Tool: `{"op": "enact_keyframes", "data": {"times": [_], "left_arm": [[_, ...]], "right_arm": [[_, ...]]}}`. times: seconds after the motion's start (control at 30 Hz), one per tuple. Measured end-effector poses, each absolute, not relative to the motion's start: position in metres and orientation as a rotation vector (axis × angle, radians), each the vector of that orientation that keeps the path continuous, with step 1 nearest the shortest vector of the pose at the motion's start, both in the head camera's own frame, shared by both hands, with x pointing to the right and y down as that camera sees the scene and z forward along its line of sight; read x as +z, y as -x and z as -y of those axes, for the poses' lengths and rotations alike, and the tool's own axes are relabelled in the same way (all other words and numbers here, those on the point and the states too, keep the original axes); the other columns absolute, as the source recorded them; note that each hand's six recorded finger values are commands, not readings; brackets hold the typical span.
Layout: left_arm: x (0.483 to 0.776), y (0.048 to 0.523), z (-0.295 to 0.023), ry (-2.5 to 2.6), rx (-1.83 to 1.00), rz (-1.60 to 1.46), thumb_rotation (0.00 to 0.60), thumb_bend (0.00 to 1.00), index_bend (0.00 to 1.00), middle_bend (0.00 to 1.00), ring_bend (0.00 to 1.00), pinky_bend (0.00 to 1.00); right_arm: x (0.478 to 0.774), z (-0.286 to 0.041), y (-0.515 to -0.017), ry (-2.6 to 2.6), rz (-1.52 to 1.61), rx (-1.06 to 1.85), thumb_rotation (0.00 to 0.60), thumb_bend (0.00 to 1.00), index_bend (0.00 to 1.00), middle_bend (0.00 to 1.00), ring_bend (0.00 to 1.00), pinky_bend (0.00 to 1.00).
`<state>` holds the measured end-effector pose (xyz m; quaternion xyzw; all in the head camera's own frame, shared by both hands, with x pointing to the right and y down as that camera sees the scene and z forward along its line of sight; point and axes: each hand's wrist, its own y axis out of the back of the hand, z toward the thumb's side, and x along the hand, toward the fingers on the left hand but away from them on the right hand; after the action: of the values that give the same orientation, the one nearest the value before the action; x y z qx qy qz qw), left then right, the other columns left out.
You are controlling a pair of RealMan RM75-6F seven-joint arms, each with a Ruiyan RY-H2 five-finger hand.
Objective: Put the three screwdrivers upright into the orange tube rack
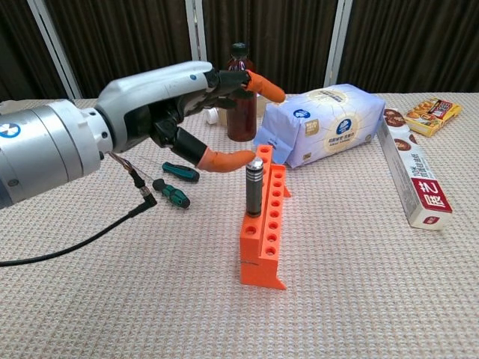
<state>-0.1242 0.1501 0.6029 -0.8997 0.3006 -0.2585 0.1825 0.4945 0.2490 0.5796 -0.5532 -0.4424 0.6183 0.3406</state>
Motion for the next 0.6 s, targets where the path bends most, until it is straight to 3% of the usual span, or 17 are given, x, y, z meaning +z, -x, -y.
{"op": "enact_keyframes", "data": {"times": [0.17,0.3,0.37,0.5,0.6], "left_arm": [[0.598,0.151,-0.125,2.412,-0.771,-0.886,0.600,0.41,0.44,0.01,0.00,0.00],[0.599,0.174,-0.103,2.255,-0.840,-0.857,0.600,0.41,0.50,0.01,0.00,0.00],[0.602,0.181,-0.097,2.189,-0.874,-0.819,0.600,0.40,0.50,0.01,0.00,0.00],[0.616,0.194,-0.088,1.998,-0.956,-0.656,0.600,0.26,0.48,0.01,0.00,0.00],[0.630,0.200,-0.086,1.828,-1.004,-0.491,0.600,0.21,0.46,0.00,0.00,0.00]], "right_arm": [[0.579,-0.248,-0.494,1.441,1.150,1.608,0.600,0.00,0.00,0.06,0.00,0.05],[0.580,-0.246,-0.491,1.447,1.149,1.597,0.600,0.00,0.00,0.06,0.00,0.05],[0.580,-0.246,-0.490,1.450,1.148,1.594,0.600,0.00,0.00,0.06,0.00,0.05],[0.581,-0.245,-0.488,1.456,1.147,1.588,0.600,0.00,0.00,0.06,0.00,0.05],[0.581,-0.245,-0.487,1.457,1.148,1.591,0.600,0.00,0.00,0.06,0.00,0.05]]}}
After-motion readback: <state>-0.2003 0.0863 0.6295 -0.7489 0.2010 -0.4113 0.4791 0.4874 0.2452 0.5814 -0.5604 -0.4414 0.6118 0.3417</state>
